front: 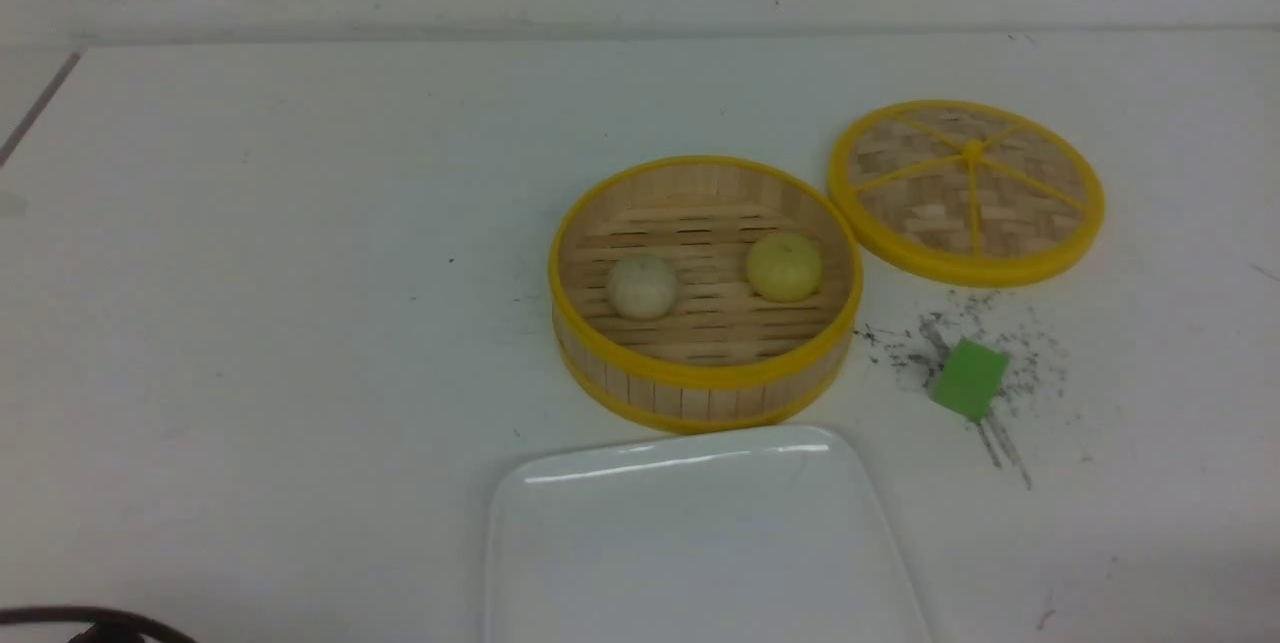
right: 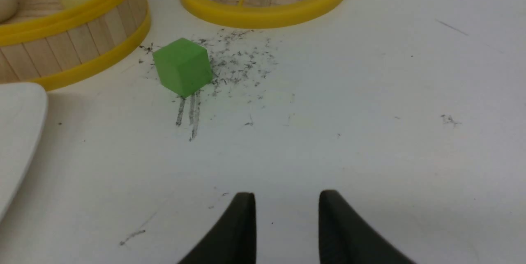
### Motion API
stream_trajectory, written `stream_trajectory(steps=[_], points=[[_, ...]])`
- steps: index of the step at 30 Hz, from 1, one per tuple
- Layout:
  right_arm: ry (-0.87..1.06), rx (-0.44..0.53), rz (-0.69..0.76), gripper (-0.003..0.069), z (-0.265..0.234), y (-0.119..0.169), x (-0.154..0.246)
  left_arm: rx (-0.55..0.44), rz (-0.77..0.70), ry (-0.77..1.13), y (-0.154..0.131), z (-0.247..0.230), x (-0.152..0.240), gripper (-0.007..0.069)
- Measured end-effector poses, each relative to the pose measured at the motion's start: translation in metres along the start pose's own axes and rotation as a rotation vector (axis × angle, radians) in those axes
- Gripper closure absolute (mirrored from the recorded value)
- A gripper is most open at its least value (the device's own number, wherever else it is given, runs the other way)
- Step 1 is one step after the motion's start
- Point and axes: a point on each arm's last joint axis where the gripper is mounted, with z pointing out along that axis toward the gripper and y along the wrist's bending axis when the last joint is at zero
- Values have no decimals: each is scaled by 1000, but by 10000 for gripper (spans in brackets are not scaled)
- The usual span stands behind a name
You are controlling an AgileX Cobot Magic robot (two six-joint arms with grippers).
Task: Put the steamed buns into the plate on the white tablecloth.
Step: 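Reach toward a bun in the bamboo steamer with the right gripper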
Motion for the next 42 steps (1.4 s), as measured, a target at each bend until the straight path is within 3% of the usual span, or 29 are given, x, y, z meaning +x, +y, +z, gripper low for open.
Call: stream_trajectory(steps=[3, 5, 6, 9, 13, 19, 20, 24, 26, 29, 34, 37, 42], points=[[-31, -21, 104, 419, 0, 2, -2, 28, -235, 21, -3, 0, 2, 424], [-66, -72, 325, 419, 0, 5, -6, 37, -336, 31, -4, 0, 2, 421], [-64, -76, 349, 419, 0, 6, -6, 37, -343, 32, -4, 0, 2, 421], [-77, -156, 742, 419, -1, 10, -10, 41, -394, 37, -4, 0, 3, 414], [-74, -181, 884, 419, -1, 11, -11, 40, -396, 36, -4, 0, 2, 411], [-78, -189, 909, 427, -1, 12, -12, 59, -479, 64, -8, -2, 2, 433], [-95, -199, 897, 459, -4, 12, -19, 101, -484, 70, -20, -9, -9, 491], [-187, -223, 764, 538, -19, 14, -48, 201, -335, -14, -45, -30, -40, 592], [-235, -203, 587, 647, -37, 15, -82, 241, -244, -46, -67, -47, -67, 623], [-183, -145, 472, 672, -44, 15, -103, 198, -207, 26, -77, -45, -77, 623], [206, 62, 304, 665, -32, 9, -122, -32, -59, 425, -87, -4, -82, 623], [391, 119, 277, 662, -18, 8, -121, -93, 18, 568, -89, 20, -83, 623], [617, 125, 195, 658, 12, 10, -113, -142, 104, 700, -91, 61, -89, 606]])
